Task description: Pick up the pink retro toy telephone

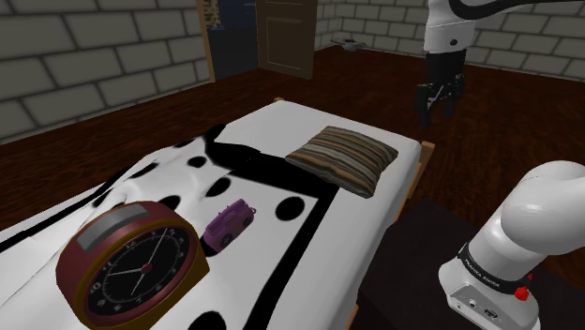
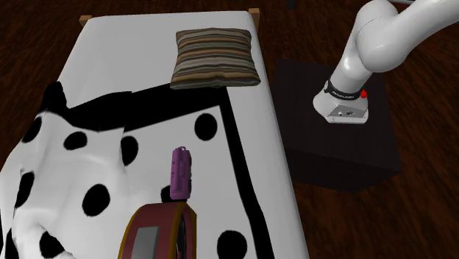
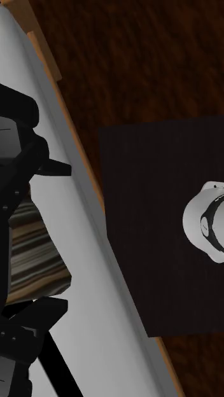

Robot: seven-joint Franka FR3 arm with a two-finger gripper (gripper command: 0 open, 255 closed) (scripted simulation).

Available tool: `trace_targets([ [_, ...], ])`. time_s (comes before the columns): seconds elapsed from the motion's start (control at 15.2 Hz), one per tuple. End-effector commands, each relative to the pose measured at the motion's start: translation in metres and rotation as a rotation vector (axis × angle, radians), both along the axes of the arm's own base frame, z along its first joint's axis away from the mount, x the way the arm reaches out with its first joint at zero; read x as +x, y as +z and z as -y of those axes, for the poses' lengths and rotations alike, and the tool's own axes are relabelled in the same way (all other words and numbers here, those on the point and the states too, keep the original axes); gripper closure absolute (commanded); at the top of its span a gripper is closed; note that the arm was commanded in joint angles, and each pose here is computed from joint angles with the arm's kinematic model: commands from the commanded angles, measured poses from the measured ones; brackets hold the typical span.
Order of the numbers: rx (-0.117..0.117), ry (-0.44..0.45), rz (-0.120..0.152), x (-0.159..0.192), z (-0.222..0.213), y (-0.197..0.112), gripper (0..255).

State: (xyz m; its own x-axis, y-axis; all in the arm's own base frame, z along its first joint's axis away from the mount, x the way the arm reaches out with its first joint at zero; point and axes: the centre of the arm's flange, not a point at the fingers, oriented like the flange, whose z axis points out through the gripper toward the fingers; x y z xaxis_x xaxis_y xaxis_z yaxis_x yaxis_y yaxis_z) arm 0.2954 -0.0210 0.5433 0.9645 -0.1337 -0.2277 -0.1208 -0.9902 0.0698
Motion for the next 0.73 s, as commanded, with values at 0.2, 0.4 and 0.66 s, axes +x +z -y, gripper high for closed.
trace_targets([
  [0.2,0.007,-0.07,0.01,-0.002,-0.032,-0.016,0],
  [0.4,0.014,-0.14,0.021,-0.002,-0.065,-0.032,0],
  [0.66,0.024,-0.234,0.035,0.002,-0.108,-0.053,0],
])
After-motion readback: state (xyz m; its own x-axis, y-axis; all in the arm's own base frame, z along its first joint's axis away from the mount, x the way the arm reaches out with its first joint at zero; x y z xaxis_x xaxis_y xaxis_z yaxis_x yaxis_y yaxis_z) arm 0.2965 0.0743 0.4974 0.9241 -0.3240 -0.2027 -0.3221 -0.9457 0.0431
